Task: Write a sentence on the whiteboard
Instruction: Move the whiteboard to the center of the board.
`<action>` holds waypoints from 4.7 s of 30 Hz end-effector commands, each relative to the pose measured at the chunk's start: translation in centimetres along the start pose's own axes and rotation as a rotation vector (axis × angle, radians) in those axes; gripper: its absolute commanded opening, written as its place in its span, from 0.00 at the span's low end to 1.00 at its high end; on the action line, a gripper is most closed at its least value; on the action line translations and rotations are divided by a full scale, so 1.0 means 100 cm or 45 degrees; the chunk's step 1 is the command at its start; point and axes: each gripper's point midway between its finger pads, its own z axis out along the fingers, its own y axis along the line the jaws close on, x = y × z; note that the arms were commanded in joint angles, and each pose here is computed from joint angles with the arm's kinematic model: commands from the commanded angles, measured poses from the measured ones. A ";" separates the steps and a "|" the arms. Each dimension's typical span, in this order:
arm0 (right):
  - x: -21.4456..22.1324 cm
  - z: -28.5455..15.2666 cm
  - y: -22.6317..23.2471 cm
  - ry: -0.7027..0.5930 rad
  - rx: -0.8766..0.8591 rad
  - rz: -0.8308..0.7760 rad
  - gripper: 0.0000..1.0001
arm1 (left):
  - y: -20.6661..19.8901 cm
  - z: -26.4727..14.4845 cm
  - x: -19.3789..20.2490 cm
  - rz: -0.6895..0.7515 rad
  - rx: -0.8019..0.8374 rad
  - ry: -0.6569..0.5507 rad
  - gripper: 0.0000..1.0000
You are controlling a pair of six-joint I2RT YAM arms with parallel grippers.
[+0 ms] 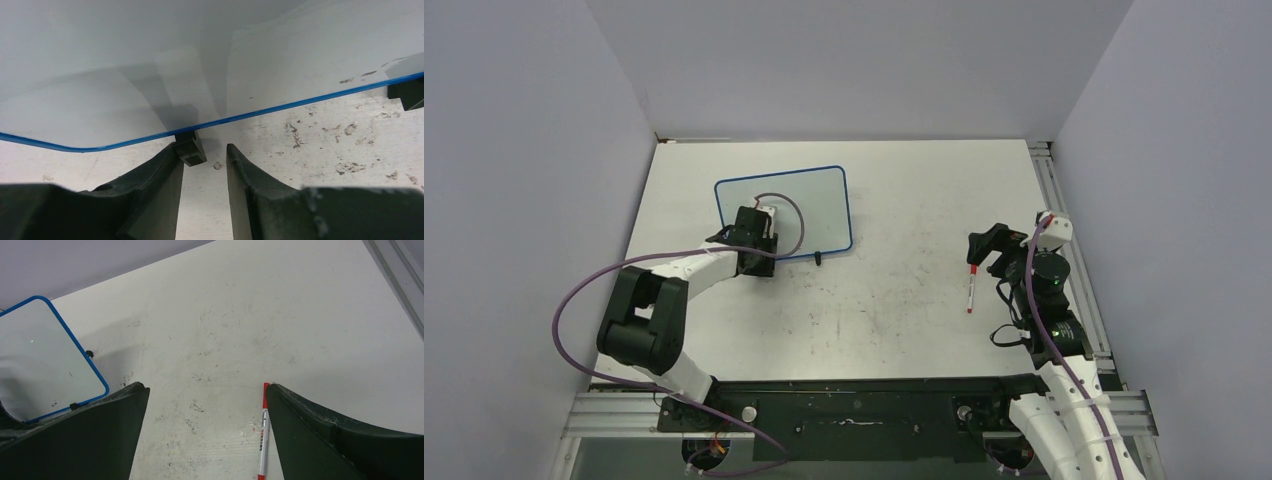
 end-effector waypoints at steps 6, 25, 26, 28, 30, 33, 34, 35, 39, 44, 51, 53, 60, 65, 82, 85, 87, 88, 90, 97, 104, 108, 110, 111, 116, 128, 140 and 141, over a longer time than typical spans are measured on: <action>-0.006 0.001 -0.003 -0.039 0.017 -0.014 0.90 | -0.010 -0.011 -0.008 -0.055 0.029 -0.028 0.40; -0.003 0.004 -0.004 -0.029 0.022 -0.016 0.90 | 0.008 -0.020 -0.035 -0.367 -0.125 -0.189 0.36; -0.004 0.004 -0.004 -0.030 0.021 -0.018 0.90 | 0.010 -0.020 -0.035 -0.375 -0.129 -0.196 0.36; -0.004 0.004 -0.004 -0.031 0.020 -0.020 0.90 | 0.012 -0.020 -0.038 -0.392 -0.127 -0.207 0.36; -0.003 0.004 -0.004 -0.028 0.020 -0.020 0.90 | 0.012 -0.019 -0.041 -0.404 -0.116 -0.216 0.36; -0.003 0.004 -0.004 -0.027 0.022 -0.019 0.90 | 0.011 -0.015 -0.041 -0.426 -0.100 -0.213 0.36; -0.003 0.004 -0.004 -0.027 0.021 -0.019 0.90 | 0.011 -0.014 -0.042 -0.432 -0.097 -0.213 0.35; -0.003 0.004 -0.004 -0.027 0.022 -0.019 0.90 | 0.010 -0.013 -0.041 -0.436 -0.096 -0.208 0.35; -0.003 0.004 -0.005 -0.028 0.022 -0.019 0.90 | 0.009 -0.010 -0.040 -0.443 -0.092 -0.204 0.32; -0.002 0.004 -0.005 -0.025 0.023 -0.019 0.90 | 0.012 -0.007 -0.037 -0.452 -0.120 -0.184 0.27; -0.002 0.004 -0.005 -0.025 0.024 -0.019 0.90 | 0.011 -0.003 -0.031 -0.470 -0.124 -0.161 0.26; -0.002 0.004 -0.005 -0.025 0.022 -0.019 0.90 | 0.011 -0.003 -0.029 -0.471 -0.127 -0.156 0.26; -0.001 0.004 -0.005 -0.026 0.022 -0.019 0.90 | 0.014 -0.001 -0.026 -0.472 -0.150 -0.144 0.18; -0.002 0.004 -0.005 -0.028 0.021 -0.019 0.90 | 0.016 0.000 -0.023 -0.458 -0.181 -0.135 0.08; -0.002 0.003 -0.005 -0.038 0.018 -0.018 0.90 | 0.008 -0.025 -0.002 -0.527 -0.199 -0.190 0.00; -0.001 0.003 -0.005 -0.036 0.018 -0.018 0.90 | 0.006 -0.032 -0.001 -0.524 -0.189 -0.194 0.00; -0.001 0.003 -0.005 -0.035 0.019 -0.016 0.90 | 0.004 -0.036 0.001 -0.522 -0.177 -0.197 0.00; -0.001 0.003 -0.005 -0.034 0.019 -0.017 0.90 | 0.003 -0.037 0.002 -0.524 -0.171 -0.197 0.00; 0.000 0.003 -0.005 -0.033 0.019 -0.017 0.90 | 0.000 -0.039 0.005 -0.526 -0.159 -0.197 0.00; 0.000 0.003 -0.006 -0.031 0.021 -0.016 0.90 | -0.013 -0.042 0.019 -0.514 -0.127 -0.185 0.00; -0.001 0.002 -0.005 -0.034 0.020 -0.016 0.90 | -0.038 -0.047 0.032 -0.492 -0.087 -0.166 0.00; 0.000 0.002 -0.006 -0.032 0.021 -0.016 0.90 | -0.051 -0.051 0.039 -0.496 -0.067 -0.160 0.00; 0.000 0.002 -0.006 -0.030 0.020 -0.017 0.90 | -0.056 -0.054 0.041 -0.493 -0.057 -0.164 0.00; 0.000 0.002 -0.006 -0.030 0.021 -0.017 0.90 | -0.060 -0.056 0.042 -0.488 -0.050 -0.168 0.00; 0.001 0.003 -0.006 -0.026 0.022 -0.018 0.90 | -0.072 -0.063 0.046 -0.492 -0.013 -0.169 0.00; 0.002 0.002 -0.006 -0.012 0.028 -0.004 0.90 | -0.080 -0.078 0.047 -0.475 0.046 -0.178 0.37; 0.005 -0.004 0.002 0.088 0.008 0.040 0.91 | -0.088 -0.142 0.016 -0.391 0.249 -0.291 0.71; 0.006 -0.005 0.005 0.107 -0.007 0.041 0.92 | -0.091 -0.150 0.009 -0.349 0.277 -0.306 0.71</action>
